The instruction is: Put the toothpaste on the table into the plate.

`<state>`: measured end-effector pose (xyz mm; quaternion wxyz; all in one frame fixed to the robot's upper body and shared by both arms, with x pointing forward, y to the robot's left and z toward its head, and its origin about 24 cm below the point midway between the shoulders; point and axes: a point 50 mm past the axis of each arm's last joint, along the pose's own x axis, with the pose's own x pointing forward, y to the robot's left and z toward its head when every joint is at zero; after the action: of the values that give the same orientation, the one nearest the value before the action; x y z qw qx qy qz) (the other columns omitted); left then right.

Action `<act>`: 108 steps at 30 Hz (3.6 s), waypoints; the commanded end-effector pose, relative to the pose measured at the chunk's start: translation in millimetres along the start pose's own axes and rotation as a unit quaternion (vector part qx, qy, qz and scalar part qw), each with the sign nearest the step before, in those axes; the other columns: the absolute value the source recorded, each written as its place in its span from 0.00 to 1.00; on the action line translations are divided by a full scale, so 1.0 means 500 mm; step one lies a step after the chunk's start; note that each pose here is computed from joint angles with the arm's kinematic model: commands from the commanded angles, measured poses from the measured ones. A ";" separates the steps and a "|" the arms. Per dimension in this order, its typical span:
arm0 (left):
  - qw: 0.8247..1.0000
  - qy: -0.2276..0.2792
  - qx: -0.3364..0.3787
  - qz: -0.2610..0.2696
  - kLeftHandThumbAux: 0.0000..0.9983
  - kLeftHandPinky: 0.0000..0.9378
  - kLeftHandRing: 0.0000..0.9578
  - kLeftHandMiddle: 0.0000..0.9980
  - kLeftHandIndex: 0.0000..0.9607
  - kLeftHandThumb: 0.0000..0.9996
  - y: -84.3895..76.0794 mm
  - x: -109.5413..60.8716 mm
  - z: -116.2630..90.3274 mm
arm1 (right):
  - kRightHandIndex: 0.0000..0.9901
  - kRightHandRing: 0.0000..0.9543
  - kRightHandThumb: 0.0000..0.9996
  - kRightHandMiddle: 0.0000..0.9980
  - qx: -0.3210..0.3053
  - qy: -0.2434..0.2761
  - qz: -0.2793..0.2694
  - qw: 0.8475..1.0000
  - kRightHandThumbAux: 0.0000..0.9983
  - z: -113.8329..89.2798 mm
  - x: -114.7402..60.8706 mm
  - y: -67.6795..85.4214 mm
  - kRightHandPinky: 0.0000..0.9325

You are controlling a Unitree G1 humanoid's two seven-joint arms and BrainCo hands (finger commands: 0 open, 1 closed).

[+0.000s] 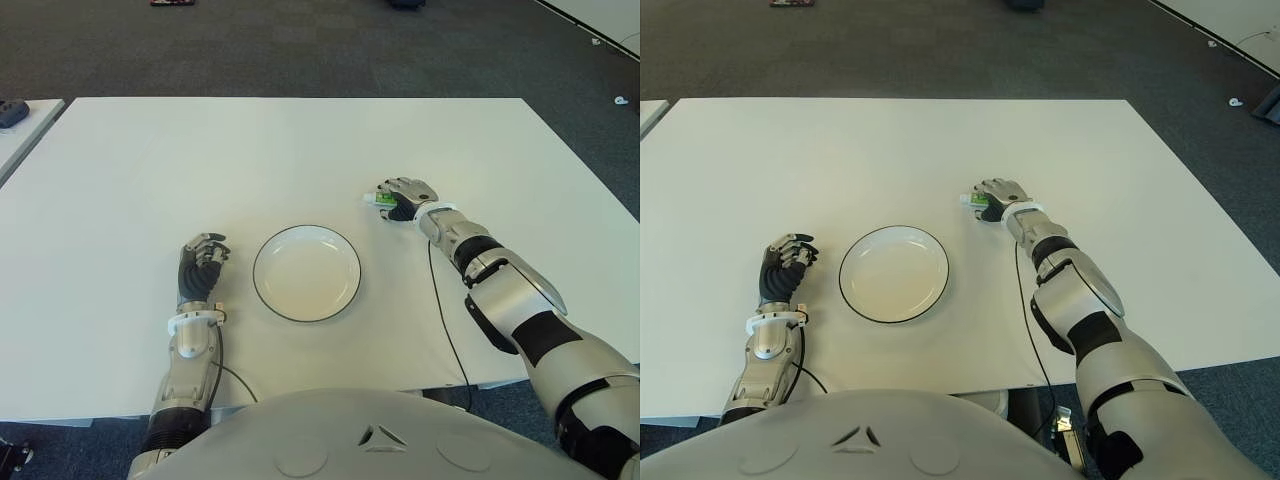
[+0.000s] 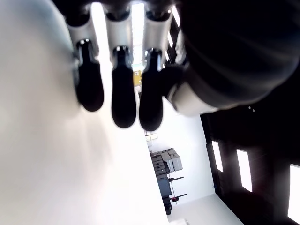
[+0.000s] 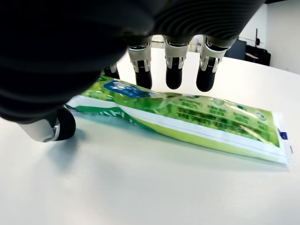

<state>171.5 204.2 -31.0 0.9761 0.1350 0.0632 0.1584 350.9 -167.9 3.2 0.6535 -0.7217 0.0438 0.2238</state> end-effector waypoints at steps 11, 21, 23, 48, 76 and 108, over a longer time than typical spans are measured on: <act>1.000 0.010 -0.003 0.001 0.72 0.56 0.59 0.57 0.45 0.70 0.000 -0.008 -0.010 | 0.11 0.08 0.39 0.06 0.023 0.005 0.000 1.000 0.59 0.026 -0.004 0.040 0.21; 1.000 0.001 -0.002 0.001 0.72 0.57 0.59 0.56 0.45 0.71 0.001 -0.009 -0.009 | 0.39 0.39 0.64 0.33 0.049 0.013 -0.031 0.998 0.70 0.026 -0.006 0.040 0.47; 1.000 0.000 -0.001 0.000 0.72 0.57 0.59 0.57 0.45 0.71 0.001 -0.009 -0.009 | 0.41 0.44 0.67 0.37 0.056 0.018 -0.035 0.998 0.71 0.026 -0.006 0.040 0.51; 1.000 -0.007 -0.015 0.001 0.72 0.57 0.59 0.56 0.45 0.71 0.004 -0.006 -0.012 | 0.43 0.59 0.70 0.50 0.092 0.025 -0.036 0.995 0.72 0.022 -0.006 0.037 0.62; 1.000 -0.019 -0.024 0.001 0.72 0.56 0.59 0.57 0.45 0.70 0.005 -0.001 -0.017 | 0.44 0.86 0.71 0.81 0.219 0.027 -0.156 0.963 0.72 0.016 0.010 -0.060 0.89; 1.000 -0.013 -0.007 -0.007 0.72 0.59 0.61 0.58 0.45 0.71 -0.003 0.012 -0.011 | 0.44 0.91 0.71 0.87 0.275 -0.259 -0.318 0.869 0.72 0.123 -0.051 -0.177 0.92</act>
<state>180.2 208.0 -30.6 0.9802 0.1256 0.0242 0.1514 354.0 -110.1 95.8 0.8508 -0.4201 -0.2860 0.1337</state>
